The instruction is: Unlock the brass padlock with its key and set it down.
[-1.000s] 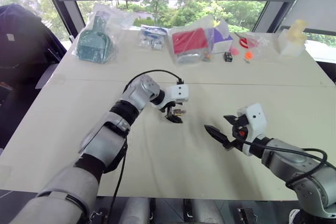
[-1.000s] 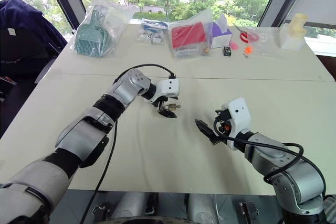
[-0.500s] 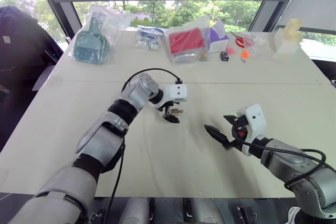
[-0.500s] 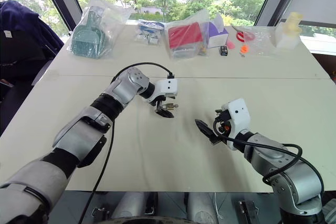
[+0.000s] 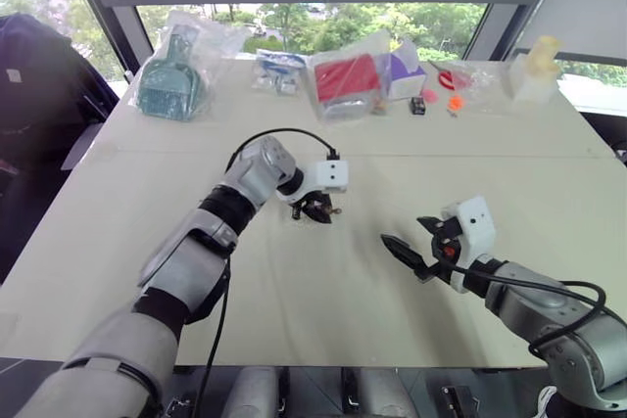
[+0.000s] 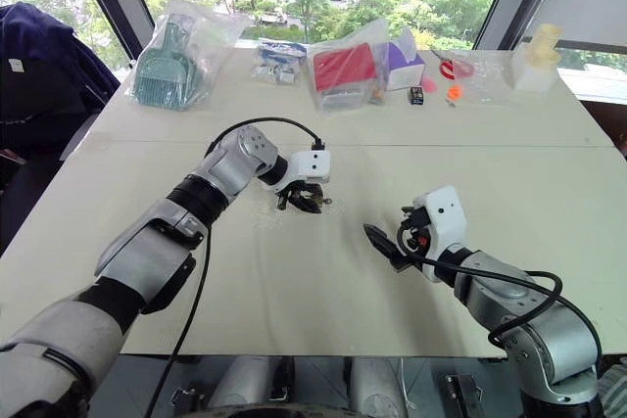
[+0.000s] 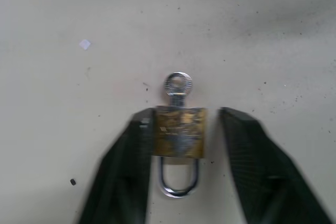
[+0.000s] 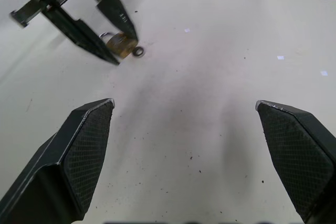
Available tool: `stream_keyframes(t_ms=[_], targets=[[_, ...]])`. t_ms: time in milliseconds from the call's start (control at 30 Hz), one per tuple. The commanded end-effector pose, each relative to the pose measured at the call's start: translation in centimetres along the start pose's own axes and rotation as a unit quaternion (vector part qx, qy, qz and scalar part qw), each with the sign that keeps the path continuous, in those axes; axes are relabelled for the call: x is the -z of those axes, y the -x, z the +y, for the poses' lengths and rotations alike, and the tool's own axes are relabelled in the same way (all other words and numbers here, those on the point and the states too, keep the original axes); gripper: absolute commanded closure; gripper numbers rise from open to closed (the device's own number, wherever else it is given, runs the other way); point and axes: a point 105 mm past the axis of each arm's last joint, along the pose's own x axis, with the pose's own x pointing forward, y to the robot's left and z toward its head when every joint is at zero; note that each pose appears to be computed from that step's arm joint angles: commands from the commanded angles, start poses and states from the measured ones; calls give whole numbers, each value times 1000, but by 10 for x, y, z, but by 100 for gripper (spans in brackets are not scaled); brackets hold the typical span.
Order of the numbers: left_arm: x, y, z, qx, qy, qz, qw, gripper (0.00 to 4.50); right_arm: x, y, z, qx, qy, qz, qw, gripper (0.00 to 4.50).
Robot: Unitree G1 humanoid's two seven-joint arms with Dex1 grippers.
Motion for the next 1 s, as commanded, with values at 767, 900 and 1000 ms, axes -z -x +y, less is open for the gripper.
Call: stream_keyframes(t_ms=[767, 900, 1000], targets=[[-95, 102, 4, -135, -266, -259, 918, 380, -116, 2, 21, -151, -172, -150, 962, 0], [-96, 100, 4, -140, -279, -256, 915, 380, -110, -2, 19, -142, -180, -134, 964, 53], [-100, 101, 0, -131, -286, -265, 911, 380, -108, -6, 15, -130, -194, -129, 964, 182]])
